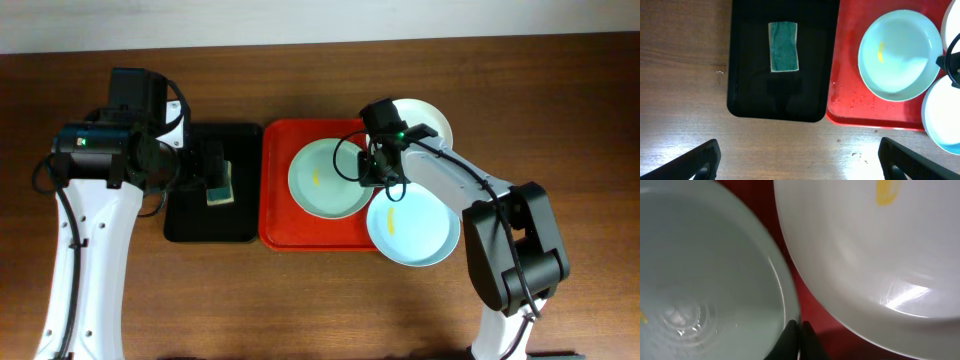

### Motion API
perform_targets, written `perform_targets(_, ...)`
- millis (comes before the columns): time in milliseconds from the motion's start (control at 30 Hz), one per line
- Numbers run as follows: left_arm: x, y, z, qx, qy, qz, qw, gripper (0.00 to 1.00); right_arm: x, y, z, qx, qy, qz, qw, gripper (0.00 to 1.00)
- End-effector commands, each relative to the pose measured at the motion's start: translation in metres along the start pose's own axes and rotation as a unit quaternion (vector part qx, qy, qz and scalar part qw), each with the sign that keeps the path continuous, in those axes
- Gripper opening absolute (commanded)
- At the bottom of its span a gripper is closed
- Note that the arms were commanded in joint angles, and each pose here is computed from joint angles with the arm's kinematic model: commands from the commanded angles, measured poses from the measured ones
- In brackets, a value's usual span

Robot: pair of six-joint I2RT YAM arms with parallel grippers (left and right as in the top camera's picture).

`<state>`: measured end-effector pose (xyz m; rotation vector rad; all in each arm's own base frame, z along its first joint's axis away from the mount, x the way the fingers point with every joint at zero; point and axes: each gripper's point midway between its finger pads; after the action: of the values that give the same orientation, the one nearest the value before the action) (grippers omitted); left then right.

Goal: Clean dirty plates on tray and stack at the side
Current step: 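Close the right gripper on the pale green plate's rim, then lower the left gripper and grasp the green-and-yellow sponge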

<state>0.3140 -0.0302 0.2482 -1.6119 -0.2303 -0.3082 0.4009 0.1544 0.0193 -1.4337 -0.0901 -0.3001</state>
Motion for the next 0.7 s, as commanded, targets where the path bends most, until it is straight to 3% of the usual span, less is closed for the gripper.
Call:
perform_targets(0, 0.005, 0.0, 0.002, 0.01, 0.007, -0.005, 1.0, 0.99, -0.012, 0.007, 0.007, 0.025, 0.008, 0.024, 0.999, 0.04)
perform_targets(100, 0.008, 0.003, 0.002, 0.01, 0.007, -0.006, 1.0, 1.0, -0.013, 0.006, 0.012, 0.039, 0.008, 0.028, 0.999, 0.04)
perform_targets(300, 0.012, 0.029, 0.008, 0.024, 0.006, 0.027, 0.999, 0.89, -0.013, 0.006, 0.012, 0.038, 0.008, 0.029, 0.999, 0.04)
perform_targets(600, 0.02, 0.094, 0.01, 0.026, 0.005, 0.091, 0.995, 0.89, -0.013, 0.006, 0.012, 0.038, 0.007, 0.028, 0.999, 0.04)
perform_targets(633, 0.024, 0.099, 0.01, 0.026, 0.005, 0.087, 0.996, 0.84, -0.013, 0.006, 0.012, 0.038, 0.007, 0.028, 0.999, 0.04)
perform_targets(667, 0.029, 0.104, 0.011, 0.029, 0.005, 0.081, 0.996, 0.73, -0.013, 0.006, 0.012, 0.038, 0.007, 0.028, 0.999, 0.04)
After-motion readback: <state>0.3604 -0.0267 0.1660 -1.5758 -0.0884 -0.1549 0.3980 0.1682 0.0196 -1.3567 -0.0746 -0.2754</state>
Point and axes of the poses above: each gripper's point midway between its finger pads, its own y axis out along the fingers, its own z axis along the line the jaws close on, x = y × z, and after that the axes turned 8 degrees about y, right-handed
